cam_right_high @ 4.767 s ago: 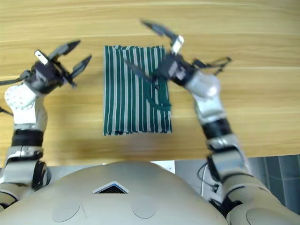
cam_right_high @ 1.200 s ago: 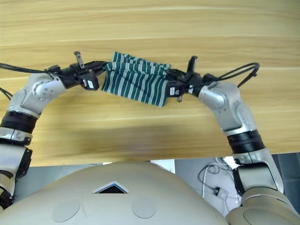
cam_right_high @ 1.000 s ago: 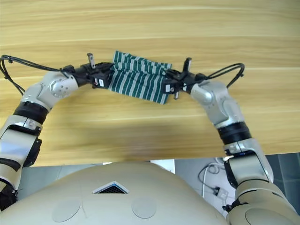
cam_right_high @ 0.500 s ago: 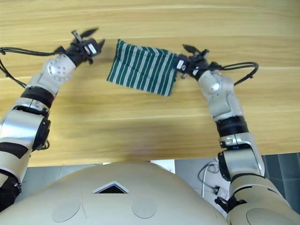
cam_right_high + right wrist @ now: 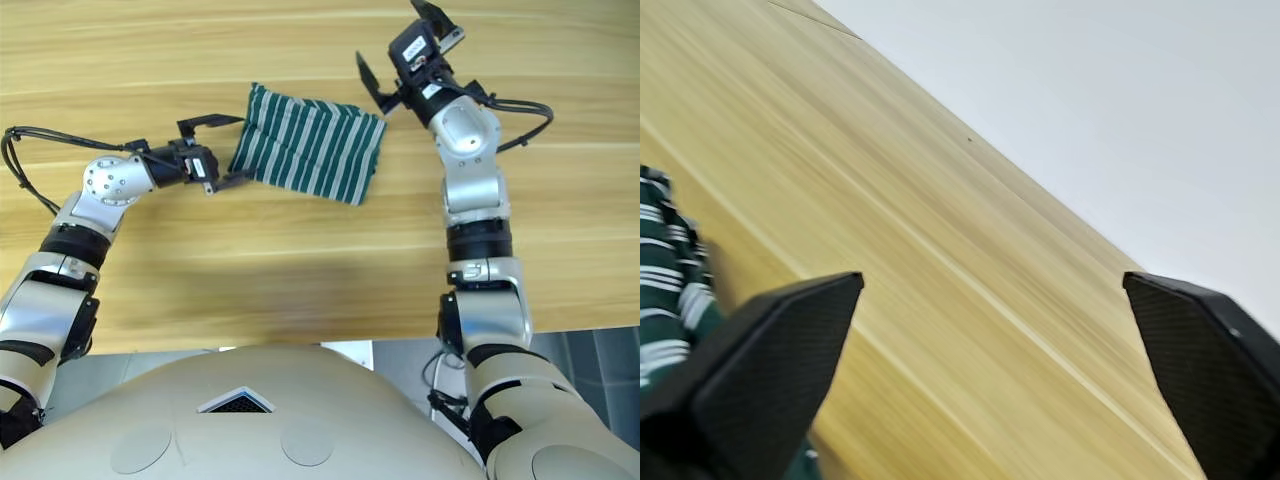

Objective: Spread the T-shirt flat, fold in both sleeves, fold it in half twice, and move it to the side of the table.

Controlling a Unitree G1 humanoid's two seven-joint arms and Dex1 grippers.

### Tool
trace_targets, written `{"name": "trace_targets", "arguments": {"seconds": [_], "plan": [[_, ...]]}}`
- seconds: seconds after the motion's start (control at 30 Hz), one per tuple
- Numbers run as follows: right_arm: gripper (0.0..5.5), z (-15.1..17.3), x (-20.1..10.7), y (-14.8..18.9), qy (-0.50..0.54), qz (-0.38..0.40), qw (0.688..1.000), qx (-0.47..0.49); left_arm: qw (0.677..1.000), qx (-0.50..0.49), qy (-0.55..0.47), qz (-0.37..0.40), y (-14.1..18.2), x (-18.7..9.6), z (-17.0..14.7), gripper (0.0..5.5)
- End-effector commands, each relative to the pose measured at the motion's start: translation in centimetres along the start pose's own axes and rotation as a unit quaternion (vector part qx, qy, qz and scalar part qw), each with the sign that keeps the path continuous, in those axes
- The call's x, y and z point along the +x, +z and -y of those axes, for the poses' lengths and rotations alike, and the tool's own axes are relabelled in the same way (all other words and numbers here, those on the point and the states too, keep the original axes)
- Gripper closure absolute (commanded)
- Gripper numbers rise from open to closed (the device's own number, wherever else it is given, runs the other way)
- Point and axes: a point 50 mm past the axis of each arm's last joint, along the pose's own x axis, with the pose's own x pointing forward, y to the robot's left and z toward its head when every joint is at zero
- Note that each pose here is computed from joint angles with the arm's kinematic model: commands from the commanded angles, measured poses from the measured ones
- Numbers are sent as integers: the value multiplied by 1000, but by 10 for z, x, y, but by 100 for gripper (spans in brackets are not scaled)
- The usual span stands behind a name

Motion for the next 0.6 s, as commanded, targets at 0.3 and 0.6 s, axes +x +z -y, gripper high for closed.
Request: {"name": "trace_targets", "arguments": {"seconds": [0.3,0.6], "plan": [[10,-66,55,35,120,57,986,-102,995,68,-58,-49,-5,5,21,14],[10,-76,82,33,114,34,987,-105,997,-9,-62,51,26,-26,9,14]]}}
